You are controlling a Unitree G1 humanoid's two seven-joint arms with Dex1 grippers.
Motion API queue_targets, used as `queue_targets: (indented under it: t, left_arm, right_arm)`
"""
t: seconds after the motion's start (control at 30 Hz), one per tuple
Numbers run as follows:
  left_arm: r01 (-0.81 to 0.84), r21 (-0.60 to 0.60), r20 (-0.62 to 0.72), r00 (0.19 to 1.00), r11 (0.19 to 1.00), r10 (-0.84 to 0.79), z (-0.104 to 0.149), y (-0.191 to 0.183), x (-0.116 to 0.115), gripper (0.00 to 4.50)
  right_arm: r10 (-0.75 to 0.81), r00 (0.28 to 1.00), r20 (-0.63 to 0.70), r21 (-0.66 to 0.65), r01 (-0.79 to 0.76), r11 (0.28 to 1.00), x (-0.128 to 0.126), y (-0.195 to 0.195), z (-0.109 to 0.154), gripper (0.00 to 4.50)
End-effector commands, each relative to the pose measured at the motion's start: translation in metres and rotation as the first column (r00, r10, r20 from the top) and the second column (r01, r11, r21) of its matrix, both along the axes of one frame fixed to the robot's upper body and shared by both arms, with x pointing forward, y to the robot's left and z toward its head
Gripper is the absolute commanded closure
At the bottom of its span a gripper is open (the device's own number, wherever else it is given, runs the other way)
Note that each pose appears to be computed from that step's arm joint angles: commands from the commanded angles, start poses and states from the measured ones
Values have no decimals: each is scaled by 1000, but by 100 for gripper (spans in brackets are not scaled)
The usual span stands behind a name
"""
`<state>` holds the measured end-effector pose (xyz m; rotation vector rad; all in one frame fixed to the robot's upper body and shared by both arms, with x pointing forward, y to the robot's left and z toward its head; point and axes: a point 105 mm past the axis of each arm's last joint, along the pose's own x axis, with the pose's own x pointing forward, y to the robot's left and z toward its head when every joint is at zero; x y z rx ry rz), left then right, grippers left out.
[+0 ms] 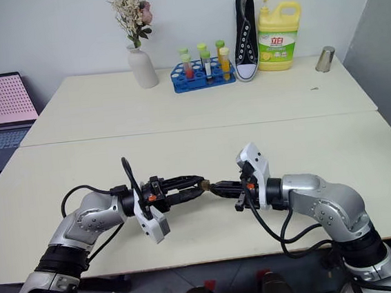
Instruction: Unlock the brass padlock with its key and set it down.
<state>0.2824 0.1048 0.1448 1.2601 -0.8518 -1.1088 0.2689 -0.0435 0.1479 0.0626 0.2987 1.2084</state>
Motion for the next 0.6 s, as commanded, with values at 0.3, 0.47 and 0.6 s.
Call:
queue_targets:
  t: [0.3,0.47,0.6]
  left_arm:
    - [0,-1,14,1000,1000,0,2,1,-1,355]
    - [-3,-6,13,1000,1000,3,1,1,-1,355]
    - [-4,-5,14,1000,1000,4,1,1,-1,355]
  right_arm:
    - [32,999,26,67,-34,997,-3,2,17,261]
    - [33,999,16,71,-34,997,-3,2,17,261]
    - [22,1000,6,79,-22,997,-1,1,17,320]
